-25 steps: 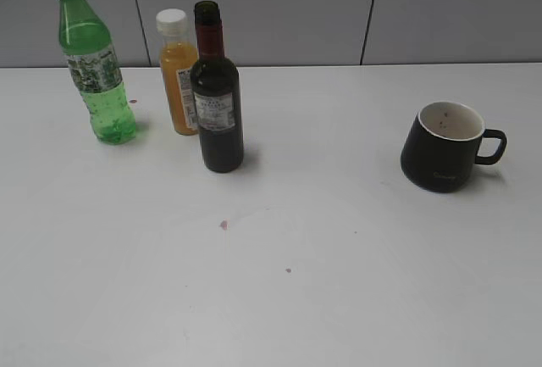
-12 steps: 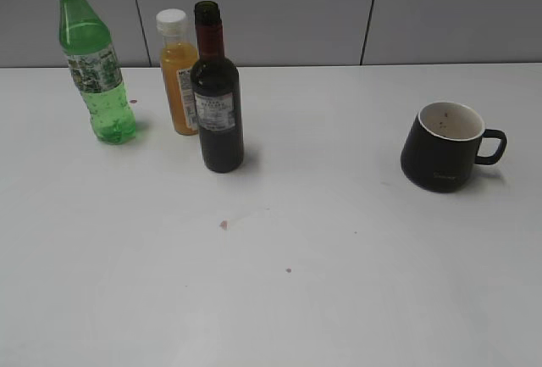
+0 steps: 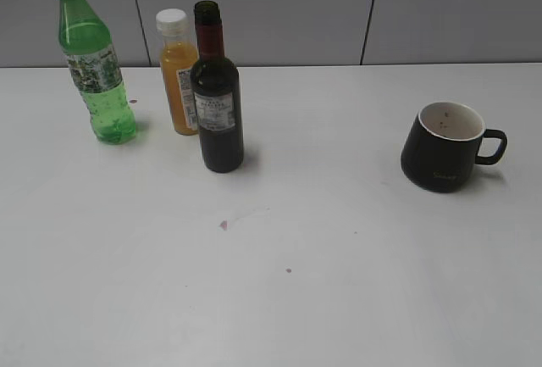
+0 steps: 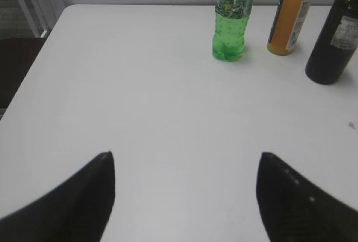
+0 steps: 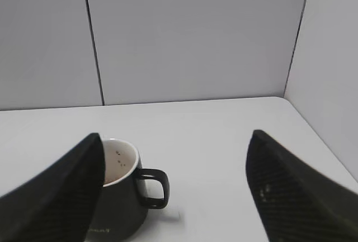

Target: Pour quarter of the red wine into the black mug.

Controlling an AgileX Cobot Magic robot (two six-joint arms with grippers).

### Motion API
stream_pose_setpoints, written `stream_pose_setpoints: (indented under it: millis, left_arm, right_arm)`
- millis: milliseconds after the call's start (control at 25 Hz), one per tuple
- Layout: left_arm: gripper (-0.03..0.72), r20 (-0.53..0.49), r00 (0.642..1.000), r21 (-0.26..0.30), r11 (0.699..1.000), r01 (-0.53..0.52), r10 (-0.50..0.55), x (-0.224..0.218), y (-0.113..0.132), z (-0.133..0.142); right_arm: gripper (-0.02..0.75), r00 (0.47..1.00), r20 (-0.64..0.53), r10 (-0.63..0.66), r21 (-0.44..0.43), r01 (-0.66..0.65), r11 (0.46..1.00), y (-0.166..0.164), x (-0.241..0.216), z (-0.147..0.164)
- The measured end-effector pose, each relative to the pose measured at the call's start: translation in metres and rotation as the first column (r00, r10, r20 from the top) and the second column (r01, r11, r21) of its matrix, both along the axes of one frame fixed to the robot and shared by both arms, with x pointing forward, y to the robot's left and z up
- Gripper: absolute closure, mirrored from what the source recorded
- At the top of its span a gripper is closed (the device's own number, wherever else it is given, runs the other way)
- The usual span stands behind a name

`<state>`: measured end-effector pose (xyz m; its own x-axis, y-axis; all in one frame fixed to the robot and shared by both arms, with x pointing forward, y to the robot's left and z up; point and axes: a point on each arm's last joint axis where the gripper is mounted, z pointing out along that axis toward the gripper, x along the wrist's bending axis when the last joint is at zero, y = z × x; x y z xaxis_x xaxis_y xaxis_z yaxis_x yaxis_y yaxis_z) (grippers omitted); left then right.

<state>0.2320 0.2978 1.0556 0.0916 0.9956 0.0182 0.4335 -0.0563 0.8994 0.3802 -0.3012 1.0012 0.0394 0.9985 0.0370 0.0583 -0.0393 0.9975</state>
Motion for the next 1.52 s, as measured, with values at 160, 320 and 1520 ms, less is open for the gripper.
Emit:
stream_pose_setpoints:
  millis: [160,320,1520]
  left_arm:
    - [0.099,0.0,1.0,0.0,1.0,0.0,0.0,0.0,0.0,0.0]
    - [0.099,0.0,1.0,0.0,1.0,0.0,0.0,0.0,0.0,0.0]
    - [0.099,0.0,1.0,0.0,1.0,0.0,0.0,0.0,0.0,0.0]
  right_arm:
    - [0.144,1.0,0.029,0.003,-0.019,-0.002,1.0,0.0,0.005,-0.025]
    - [0.144,1.0,0.017,0.014,-0.036,-0.013,0.999,0.001,0.018,-0.046]
    - [0.13,0.974,-0.207,0.093,-0.046,-0.105,0.993,-0.012,0.094,-0.109]
